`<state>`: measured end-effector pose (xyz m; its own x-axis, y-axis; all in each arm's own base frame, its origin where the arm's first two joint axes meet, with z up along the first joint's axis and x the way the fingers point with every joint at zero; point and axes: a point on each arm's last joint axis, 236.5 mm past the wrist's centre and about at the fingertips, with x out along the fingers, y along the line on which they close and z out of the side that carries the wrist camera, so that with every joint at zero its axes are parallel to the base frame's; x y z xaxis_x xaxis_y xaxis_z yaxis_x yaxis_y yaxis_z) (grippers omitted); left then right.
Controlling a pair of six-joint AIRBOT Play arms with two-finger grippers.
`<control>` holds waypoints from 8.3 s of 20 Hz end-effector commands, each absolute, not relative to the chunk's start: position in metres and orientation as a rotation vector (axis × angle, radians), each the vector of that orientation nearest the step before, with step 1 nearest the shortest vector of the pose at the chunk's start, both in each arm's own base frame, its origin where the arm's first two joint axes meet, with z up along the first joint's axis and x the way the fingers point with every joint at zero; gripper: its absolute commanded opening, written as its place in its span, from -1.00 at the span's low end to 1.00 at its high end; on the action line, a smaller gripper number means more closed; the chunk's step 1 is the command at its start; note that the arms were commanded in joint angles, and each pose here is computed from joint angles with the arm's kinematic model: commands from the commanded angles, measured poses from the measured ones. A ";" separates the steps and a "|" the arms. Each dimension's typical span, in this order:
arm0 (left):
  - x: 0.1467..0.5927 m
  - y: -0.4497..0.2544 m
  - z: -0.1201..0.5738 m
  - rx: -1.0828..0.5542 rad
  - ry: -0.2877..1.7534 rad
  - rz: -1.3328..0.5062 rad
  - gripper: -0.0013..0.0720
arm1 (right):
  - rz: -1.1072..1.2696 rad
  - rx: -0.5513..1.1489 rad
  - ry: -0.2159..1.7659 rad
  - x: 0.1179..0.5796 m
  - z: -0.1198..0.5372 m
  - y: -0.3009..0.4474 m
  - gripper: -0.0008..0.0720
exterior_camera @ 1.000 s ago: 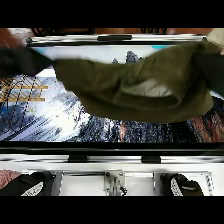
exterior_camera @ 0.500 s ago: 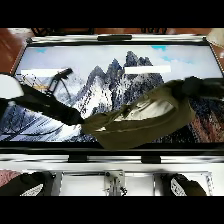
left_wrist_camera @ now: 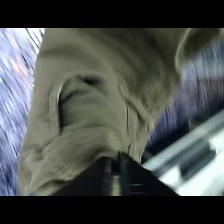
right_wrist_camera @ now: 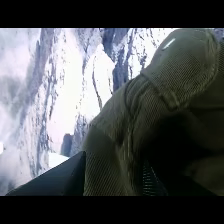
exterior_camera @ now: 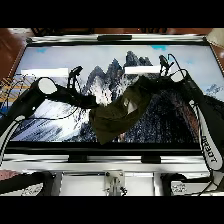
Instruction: Fold the shirts.
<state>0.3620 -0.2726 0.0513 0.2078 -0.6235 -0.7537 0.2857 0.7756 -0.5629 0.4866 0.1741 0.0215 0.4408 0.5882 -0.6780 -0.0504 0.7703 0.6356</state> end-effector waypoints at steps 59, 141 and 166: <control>0.339 -0.250 -0.002 0.175 1.220 -0.801 -0.81 | 0.359 0.909 1.309 0.233 -0.067 0.364 -0.79; 0.403 -0.143 -0.060 -0.461 1.357 -0.370 0.98 | 0.708 0.577 1.439 0.219 -0.047 0.403 0.74; 0.428 -0.179 0.037 -0.489 1.079 -0.546 -0.81 | 0.777 0.421 1.158 0.262 0.001 0.380 -0.79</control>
<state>0.4346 -0.1764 -0.0084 0.3388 -0.6060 -0.7197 0.0472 0.7750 -0.6303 0.2560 0.3986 -0.0345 0.1431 0.7409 -0.6562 -0.1337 0.6714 0.7289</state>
